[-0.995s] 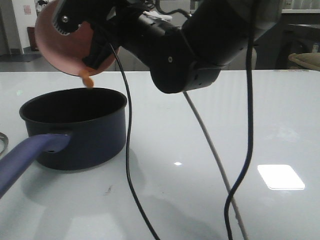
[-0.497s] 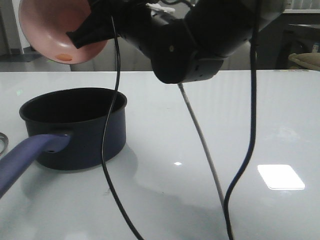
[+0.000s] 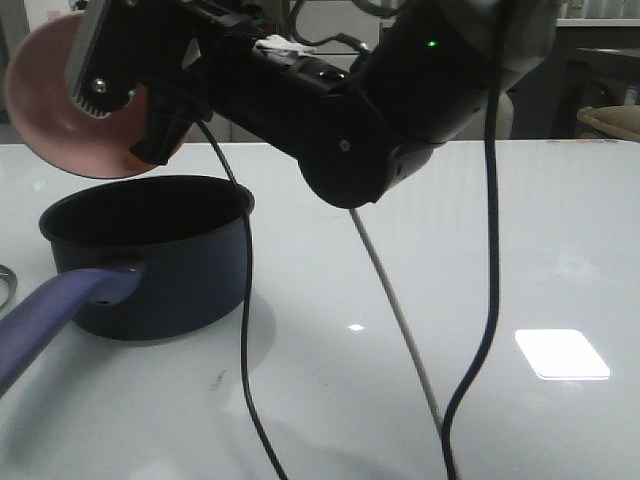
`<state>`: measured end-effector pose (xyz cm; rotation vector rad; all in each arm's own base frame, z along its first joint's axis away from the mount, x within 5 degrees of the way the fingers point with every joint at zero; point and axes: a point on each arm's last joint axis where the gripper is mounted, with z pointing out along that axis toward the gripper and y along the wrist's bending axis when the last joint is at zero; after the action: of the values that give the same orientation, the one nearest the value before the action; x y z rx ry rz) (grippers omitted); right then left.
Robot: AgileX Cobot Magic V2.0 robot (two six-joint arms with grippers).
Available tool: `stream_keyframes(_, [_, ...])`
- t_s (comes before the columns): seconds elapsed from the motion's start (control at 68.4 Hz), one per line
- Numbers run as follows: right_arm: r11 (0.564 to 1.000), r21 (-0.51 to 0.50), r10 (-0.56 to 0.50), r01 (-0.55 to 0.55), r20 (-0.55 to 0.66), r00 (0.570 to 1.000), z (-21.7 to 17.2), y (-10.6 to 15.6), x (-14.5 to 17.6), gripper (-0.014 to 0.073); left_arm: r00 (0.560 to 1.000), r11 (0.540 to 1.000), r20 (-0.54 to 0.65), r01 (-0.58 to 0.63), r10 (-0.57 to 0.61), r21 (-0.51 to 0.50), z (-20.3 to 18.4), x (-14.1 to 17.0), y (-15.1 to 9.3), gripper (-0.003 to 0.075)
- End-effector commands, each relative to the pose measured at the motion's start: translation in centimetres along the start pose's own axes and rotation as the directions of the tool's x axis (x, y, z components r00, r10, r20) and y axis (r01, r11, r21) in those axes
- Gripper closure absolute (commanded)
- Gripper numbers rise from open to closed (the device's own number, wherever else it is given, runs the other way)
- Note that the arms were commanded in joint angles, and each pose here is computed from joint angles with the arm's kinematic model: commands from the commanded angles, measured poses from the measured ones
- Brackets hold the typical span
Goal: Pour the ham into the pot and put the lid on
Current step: 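Tilt the pink bowl over the pot to pour the ham slices, then carry the bowl back and set it down on the table, right gripper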
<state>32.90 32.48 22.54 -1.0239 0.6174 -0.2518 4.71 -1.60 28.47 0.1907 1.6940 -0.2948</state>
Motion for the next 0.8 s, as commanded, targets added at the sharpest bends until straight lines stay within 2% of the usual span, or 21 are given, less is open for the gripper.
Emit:
stream_keyframes(0.0, [0.973, 0.229, -0.039, 0.016, 0.096, 0.995, 0.7, -4.7, -1.9, 0.0462, 0.996, 1.0, 0.094, 0.006, -0.008, 0.015, -0.2, -1.6, -0.2, 0.0117])
stream_keyframes(0.161, [0.969, 0.244, 0.026, -0.044, 0.077, 0.997, 0.7, -4.9, -1.6, 0.0462, 0.996, 1.0, 0.094, 0.006, -0.008, 0.015, -0.2, -1.6, -0.2, 0.0117])
stream_keyframes(0.293, [0.915, 0.268, 0.287, -0.3, 0.087, 0.954, 0.6, -5.2, -1.0, 0.0462, 0.996, 1.0, 0.094, 0.006, -0.008, 0.015, -0.2, -1.6, -0.2, 0.0117])
stream_keyframes(0.38, [0.772, 0.295, 0.553, -0.563, 0.124, 0.824, 0.5, -5.6, -0.4, 0.0462, 0.996, 1.0, 0.094, 0.006, -0.008, 0.015, -0.2, -1.6, -0.2, 0.0117])
stream_keyframes(0.395, [0.703, 0.294, 0.638, -0.647, 0.142, 0.757, 0.5, -5.7, -0.2, 0.0462, 0.996, 1.0, 0.094, 0.006, -0.008, 0.015, -0.2, -1.6, -0.2, 0.0117])
stream_keyframes(0.41, [0.703, 0.294, 0.638, -0.647, 0.142, 0.757, 0.5, -5.7, -0.2, 0.0462, 0.996, 1.0, 0.094, 0.006, -0.008, 0.015, -0.2, -1.6, -0.2, 0.0117])
stream_keyframes(0.424, [0.627, 0.286, 0.716, -0.724, 0.153, 0.681, 0.5, -5.6, 0.0, 0.0462, 0.996, 1.0, 0.094, 0.006, -0.008, 0.015, -0.2, -1.6, -0.2, 0.0117])
stream_keyframes(0.439, [0.627, 0.286, 0.716, -0.724, 0.153, 0.681, 0.5, -5.6, 0.0, 0.0462, 0.996, 1.0, 0.094, 0.006, -0.008, 0.015, -0.2, -1.6, -0.2, 0.0117])
stream_keyframes(0.453, [0.548, 0.269, 0.788, -0.792, 0.154, 0.597, 0.6, -5.5, 0.1, 0.0462, 0.996, 1.0, 0.094, 0.006, -0.008, 0.015, -0.2, -1.6, -0.2, 0.0117])
stream_keyframes(0.468, [0.548, 0.269, 0.788, -0.792, 0.154, 0.597, 0.6, -5.5, 0.1, 0.0462, 0.996, 1.0, 0.094, 0.006, -0.008, 0.015, -0.2, -1.6, -0.2, 0.0117])
stream_keyframes(0.483, [0.449, 0.251, 0.857, -0.858, 0.153, 0.493, 0.7, -5.4, 0.2, 0.0462, 0.996, 1.0, 0.094, 0.006, -0.008, 0.015, -0.2, -1.6, -0.2, 0.0117])
stream_keyframes(0.497, [0.449, 0.251, 0.857, -0.858, 0.153, 0.493, 0.7, -5.4, 0.2, 0.0462, 0.996, 1.0, 0.094, 0.006, -0.008, 0.015, -0.2, -1.6, -0.2, 0.0117])
stream_keyframes(0.512, [0.393, 0.24, 0.891, -0.888, 0.14, 0.432, 0.7, -5.3, 0.2, 0.0462, 0.996, 1.0, 0.094, 0.006, -0.008, 0.015, -0.2, -1.6, -0.2, 0.0117])
stream_keyframes(0.541, [0.325, 0.231, 0.93, -0.917, 0.098, 0.355, 0.8, -5.2, 0.3, 0.0462, 0.996, 1.0, 0.094, 0.006, -0.008, 0.015, -0.2, -1.6, -0.2, 0.0117])
stream_keyframes(0.556, [0.311, 0.229, 0.935, -0.922, 0.101, 0.34, 0.8, -5.2, 0.3, 0.0462, 0.996, 1.0, 0.094, 0.006, -0.008, 0.015, -0.2, -1.6, -0.2, 0.0117])
stream_keyframes(0.57, [0.259, 0.228, 0.958, -0.939, 0.066, 0.28, 0.9, -5.2, 0.2, 0.0462, 0.996, 1.0, 0.094, 0.006, -0.008, 0.015, -0.2, -1.6, -0.2, 0.0117])
stream_keyframes(0.585, [0.259, 0.228, 0.958, -0.939, 0.066, 0.28, 0.9, -5.2, 0.2, 0.0462, 0.996, 1.0, 0.094, 0.006, -0.008, 0.015, -0.2, -1.6, -0.2, 0.0117])
stream_keyframes(0.629, [0.205, 0.241, 0.978, -0.949, -0.02, 0.207, 1.0, -5.6, 0.2, 0.0462, 0.996, 1.0, 0.094, 0.006, -0.008, 0.015, -0.2, -1.6, -0.2, 0.0117])
stream_keyframes(0.673, [0.203, 0.247, 0.979, -0.947, -0.07, 0.192, 1.0, -5.8, 0.0, 0.0462, 0.996, 1.0, 0.094, 0.006, -0.008, 0.015, -0.2, -1.6, -0.2, 0.0117])
stream_keyframes(0.731, [0.222, 0.262, 0.968, -0.939, -0.172, 0.182, 0.8, -6.8, -0.3, 0.0462, 0.996, 1.0, 0.094, 0.006, -0.008, 0.015, -0.2, -1.6, -0.2, 0.0117])
stream_keyframes(0.79, [0.278, 0.267, 0.939, -0.923, -0.277, 0.203, 0.4, -8.3, -0.5, 0.0462, 0.996, 1.0, 0.094, 0.006, -0.008, 0.015, -0.2, -1.6, -0.2, 0.0117])
